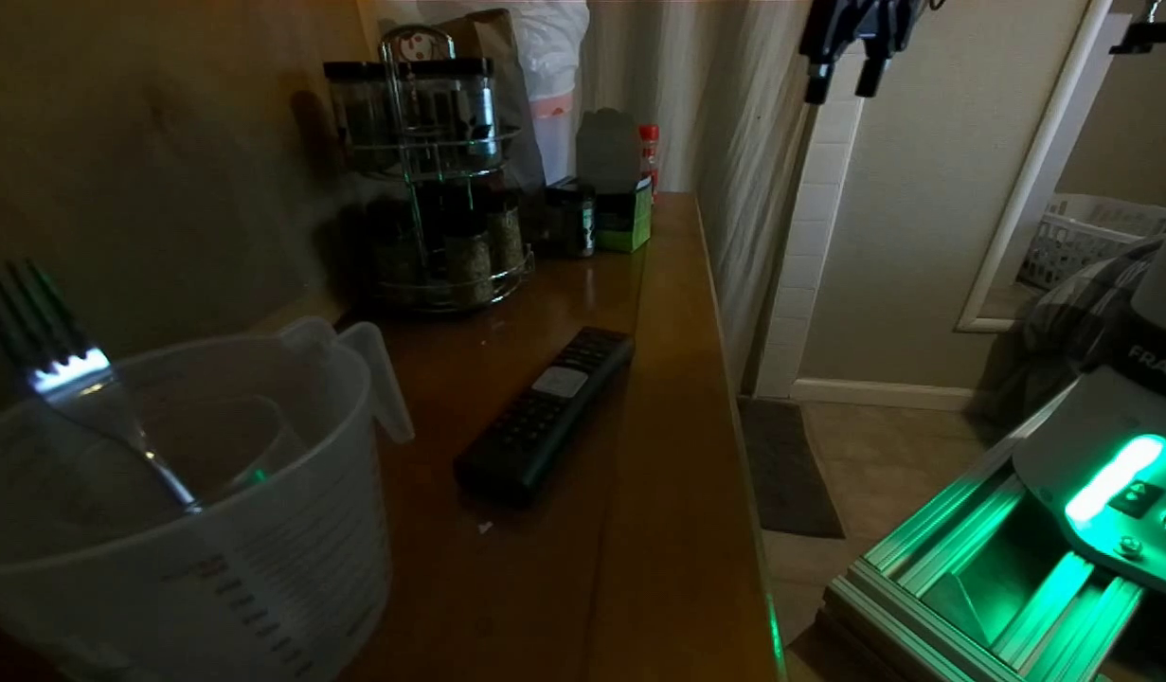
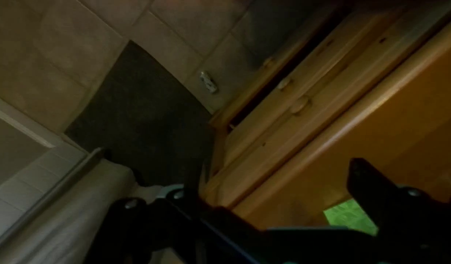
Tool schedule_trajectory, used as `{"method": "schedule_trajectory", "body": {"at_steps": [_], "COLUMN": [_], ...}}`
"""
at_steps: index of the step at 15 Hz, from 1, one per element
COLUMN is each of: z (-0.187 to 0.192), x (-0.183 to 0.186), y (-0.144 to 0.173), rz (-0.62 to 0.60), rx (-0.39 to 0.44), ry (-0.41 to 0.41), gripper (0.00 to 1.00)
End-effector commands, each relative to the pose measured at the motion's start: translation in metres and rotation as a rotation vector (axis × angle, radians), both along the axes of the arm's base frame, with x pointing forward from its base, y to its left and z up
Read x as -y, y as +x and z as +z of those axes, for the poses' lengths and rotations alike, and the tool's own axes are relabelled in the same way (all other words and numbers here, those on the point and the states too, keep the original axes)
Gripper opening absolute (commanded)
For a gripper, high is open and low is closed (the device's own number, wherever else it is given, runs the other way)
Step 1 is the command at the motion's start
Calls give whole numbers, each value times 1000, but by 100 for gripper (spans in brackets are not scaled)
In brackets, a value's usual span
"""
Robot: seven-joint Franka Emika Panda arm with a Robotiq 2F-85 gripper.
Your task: Put the spice bottle on the rack
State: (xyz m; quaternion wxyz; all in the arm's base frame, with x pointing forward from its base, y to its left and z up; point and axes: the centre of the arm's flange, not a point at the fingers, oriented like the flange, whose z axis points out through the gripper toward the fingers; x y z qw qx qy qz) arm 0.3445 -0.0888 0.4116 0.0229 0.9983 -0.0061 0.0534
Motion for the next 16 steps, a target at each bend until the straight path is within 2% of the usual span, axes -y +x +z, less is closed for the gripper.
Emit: {"method": "schedule_trajectory", "body": {"at_steps": [1,4,7,8,12,16], "z": [2,2,1,4,0,-22], "x": [-61,-113,-134,-130,-132,-156], "y": [46,77,102,70,76,89], "rz": [147,236,291,261,263,355], "rx": [41,96,131,122,115,139], "ry": [76,92,80,64,60,147], "gripper": [100,100,100,100,100,100]}}
